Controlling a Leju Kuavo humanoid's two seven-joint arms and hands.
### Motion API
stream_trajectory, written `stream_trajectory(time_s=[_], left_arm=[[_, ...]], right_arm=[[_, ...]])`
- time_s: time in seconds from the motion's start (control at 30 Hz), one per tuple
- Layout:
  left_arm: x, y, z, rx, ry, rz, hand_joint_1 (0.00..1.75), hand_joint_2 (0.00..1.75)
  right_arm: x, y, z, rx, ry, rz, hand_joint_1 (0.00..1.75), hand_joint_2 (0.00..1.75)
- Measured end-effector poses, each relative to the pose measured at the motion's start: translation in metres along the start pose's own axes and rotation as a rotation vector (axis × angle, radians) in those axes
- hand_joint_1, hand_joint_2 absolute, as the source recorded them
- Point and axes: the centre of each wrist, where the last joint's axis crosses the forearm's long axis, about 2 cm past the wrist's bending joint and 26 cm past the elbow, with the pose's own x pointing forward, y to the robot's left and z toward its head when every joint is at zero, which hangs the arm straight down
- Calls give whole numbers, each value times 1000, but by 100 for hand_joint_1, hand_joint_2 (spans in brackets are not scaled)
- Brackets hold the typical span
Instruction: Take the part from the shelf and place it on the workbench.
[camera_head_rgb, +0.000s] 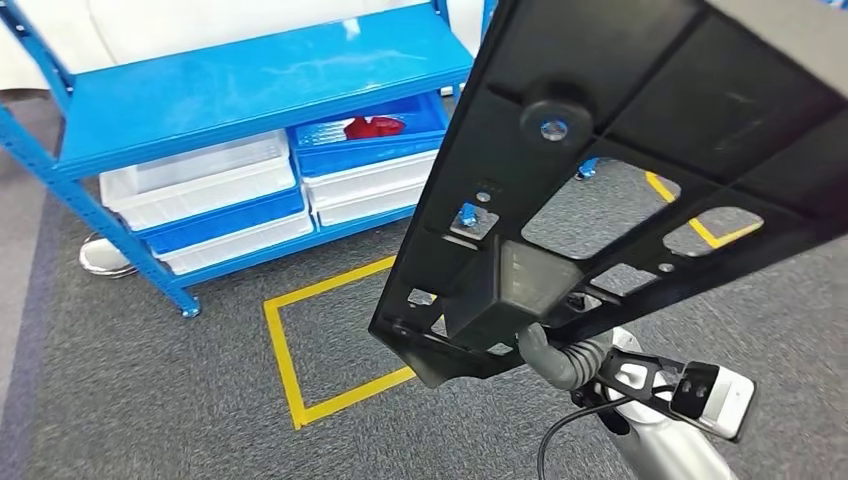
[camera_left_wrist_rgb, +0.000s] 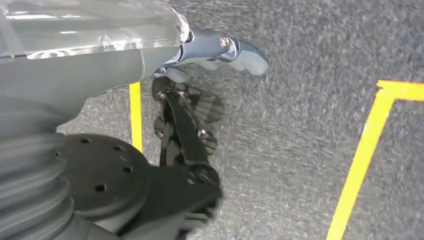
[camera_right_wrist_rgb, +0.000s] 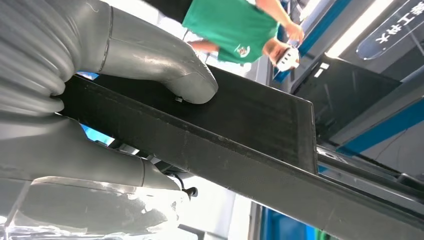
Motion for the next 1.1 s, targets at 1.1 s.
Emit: stream_trajectory(time_s=[1.1], left_arm=[[-1,16,2,175,25,-51,0,175]], right_arm=[[21,-28,14,-70,-64,-65,175,175]])
